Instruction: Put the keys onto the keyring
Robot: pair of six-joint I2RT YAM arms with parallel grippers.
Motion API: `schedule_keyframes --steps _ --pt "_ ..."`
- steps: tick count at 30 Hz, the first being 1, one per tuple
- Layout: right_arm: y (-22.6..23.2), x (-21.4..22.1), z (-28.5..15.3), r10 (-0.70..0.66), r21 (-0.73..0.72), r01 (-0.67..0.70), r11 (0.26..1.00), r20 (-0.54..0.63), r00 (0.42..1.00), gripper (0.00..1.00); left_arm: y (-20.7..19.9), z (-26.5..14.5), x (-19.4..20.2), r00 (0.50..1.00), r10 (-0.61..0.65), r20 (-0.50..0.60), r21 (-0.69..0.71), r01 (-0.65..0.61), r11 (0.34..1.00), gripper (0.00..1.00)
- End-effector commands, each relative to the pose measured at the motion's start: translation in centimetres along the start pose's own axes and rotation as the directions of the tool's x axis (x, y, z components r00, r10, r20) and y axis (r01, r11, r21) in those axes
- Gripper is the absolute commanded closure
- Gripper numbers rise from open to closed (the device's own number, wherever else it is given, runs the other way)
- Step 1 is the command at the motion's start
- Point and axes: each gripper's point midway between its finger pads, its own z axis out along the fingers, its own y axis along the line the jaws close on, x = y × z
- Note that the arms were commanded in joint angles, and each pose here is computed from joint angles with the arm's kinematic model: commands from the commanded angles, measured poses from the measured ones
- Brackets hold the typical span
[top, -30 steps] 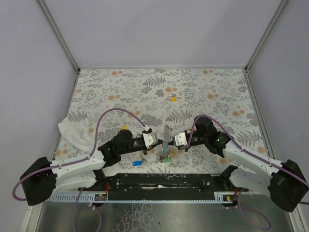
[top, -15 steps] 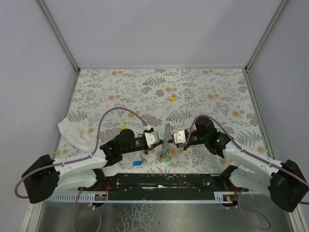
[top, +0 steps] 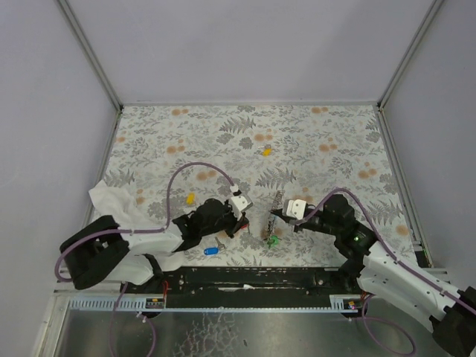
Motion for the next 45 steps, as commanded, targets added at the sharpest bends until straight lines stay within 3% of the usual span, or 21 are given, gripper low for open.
schedule_keyframes --steps 1,6,10,13,17,21,33,45 --pt "-1.7 -2.7 -0.7 -0.017 0.111 0.005 0.994 0.11 0.994 1.0 -0.2 1.9 -1.1 0.991 -0.11 0.077 0.014 0.11 0.994 0.97" --pt "-1.6 -2.4 -0.5 -0.002 0.094 -0.006 0.996 0.087 0.996 1.0 -0.8 2.5 -1.3 0.983 -0.146 0.115 0.058 0.14 0.988 0.8" --pt "-0.8 -1.9 -0.1 -0.01 0.04 0.008 0.999 0.066 0.998 1.0 -0.6 0.4 -2.6 0.976 -0.12 0.18 0.065 0.11 0.992 0.72" --pt "-0.4 -2.1 0.1 -0.025 0.006 0.025 1.0 0.077 0.997 1.0 -0.6 -1.8 -4.4 0.967 -0.066 0.246 0.086 0.046 0.995 0.7" --pt "0.3 -2.6 0.4 -0.054 -0.05 0.059 0.997 0.094 0.994 1.0 -2.6 -4.5 -7.5 0.932 0.063 0.356 0.174 -0.132 0.976 0.67" --pt "0.9 -3.8 0.5 -0.072 -0.105 0.086 0.991 0.135 0.988 1.0 -4.7 -5.6 -9.7 0.899 0.147 0.412 0.271 -0.275 0.923 0.67" --pt "1.3 -5.0 0.4 -0.088 -0.174 0.112 0.978 0.141 0.986 1.0 -7.6 -4.7 -10.1 0.895 0.209 0.395 0.458 -0.389 0.799 0.7" --pt "1.5 -5.3 0.6 -0.083 -0.196 0.112 0.974 0.151 0.985 1.0 -6.4 -3.3 -10.4 0.901 0.215 0.376 0.41 -0.37 0.834 0.71"
